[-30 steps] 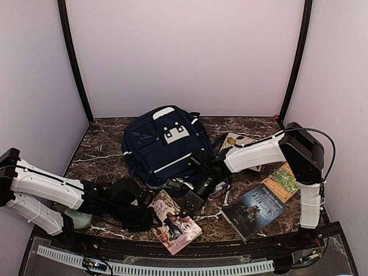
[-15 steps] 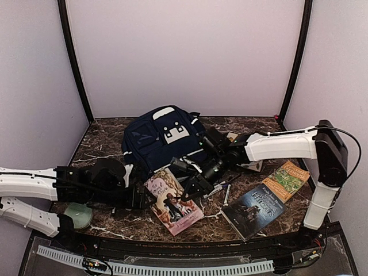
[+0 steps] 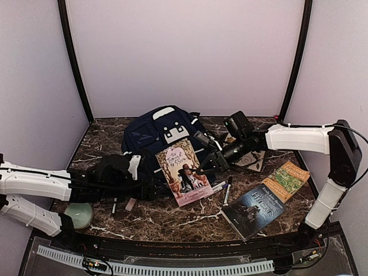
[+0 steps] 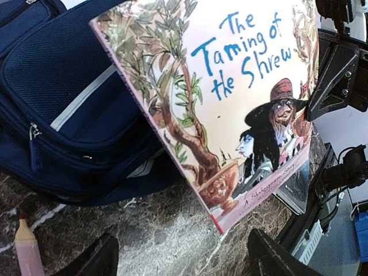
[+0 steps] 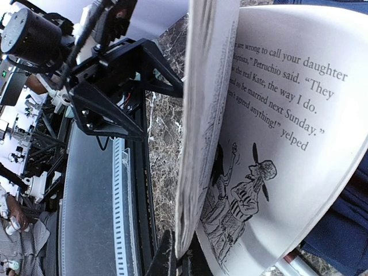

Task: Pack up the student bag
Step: Pass from the right arm to the left

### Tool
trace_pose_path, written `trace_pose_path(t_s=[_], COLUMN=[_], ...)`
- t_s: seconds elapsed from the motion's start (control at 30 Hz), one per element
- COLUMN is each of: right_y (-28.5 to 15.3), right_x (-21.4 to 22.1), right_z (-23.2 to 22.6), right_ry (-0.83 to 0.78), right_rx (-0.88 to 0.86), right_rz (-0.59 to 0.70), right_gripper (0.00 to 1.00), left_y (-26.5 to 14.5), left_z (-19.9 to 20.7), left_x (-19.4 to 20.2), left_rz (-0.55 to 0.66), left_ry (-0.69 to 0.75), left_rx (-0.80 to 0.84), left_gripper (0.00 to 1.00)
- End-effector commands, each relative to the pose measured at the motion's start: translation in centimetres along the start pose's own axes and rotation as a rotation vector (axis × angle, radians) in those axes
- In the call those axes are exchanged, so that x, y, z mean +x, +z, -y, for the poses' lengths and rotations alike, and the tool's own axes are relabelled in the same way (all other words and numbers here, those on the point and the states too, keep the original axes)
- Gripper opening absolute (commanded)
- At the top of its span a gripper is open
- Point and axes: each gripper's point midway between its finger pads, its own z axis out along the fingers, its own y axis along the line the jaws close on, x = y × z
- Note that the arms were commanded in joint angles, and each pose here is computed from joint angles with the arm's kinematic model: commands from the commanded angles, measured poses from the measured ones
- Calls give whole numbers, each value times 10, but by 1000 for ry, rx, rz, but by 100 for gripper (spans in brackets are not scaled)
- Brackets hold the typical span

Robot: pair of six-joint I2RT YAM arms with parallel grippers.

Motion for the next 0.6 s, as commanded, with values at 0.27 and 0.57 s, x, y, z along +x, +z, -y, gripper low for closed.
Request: trace_pose_path(t_s=[0.27,0.57], right_y=[-16,-22], right_x=[-17,-11], right_z=[-9,45], right_ry=[-65,13], right_rx=[-32,134], right_rz=[73,71], right_gripper=[0,0], left_y=[44,36], left_z=[56,55], left_x=[-35,-44], left_rz=[135,209], left_ry=[16,-36], left_rx=[333,383], left_gripper=[76,43])
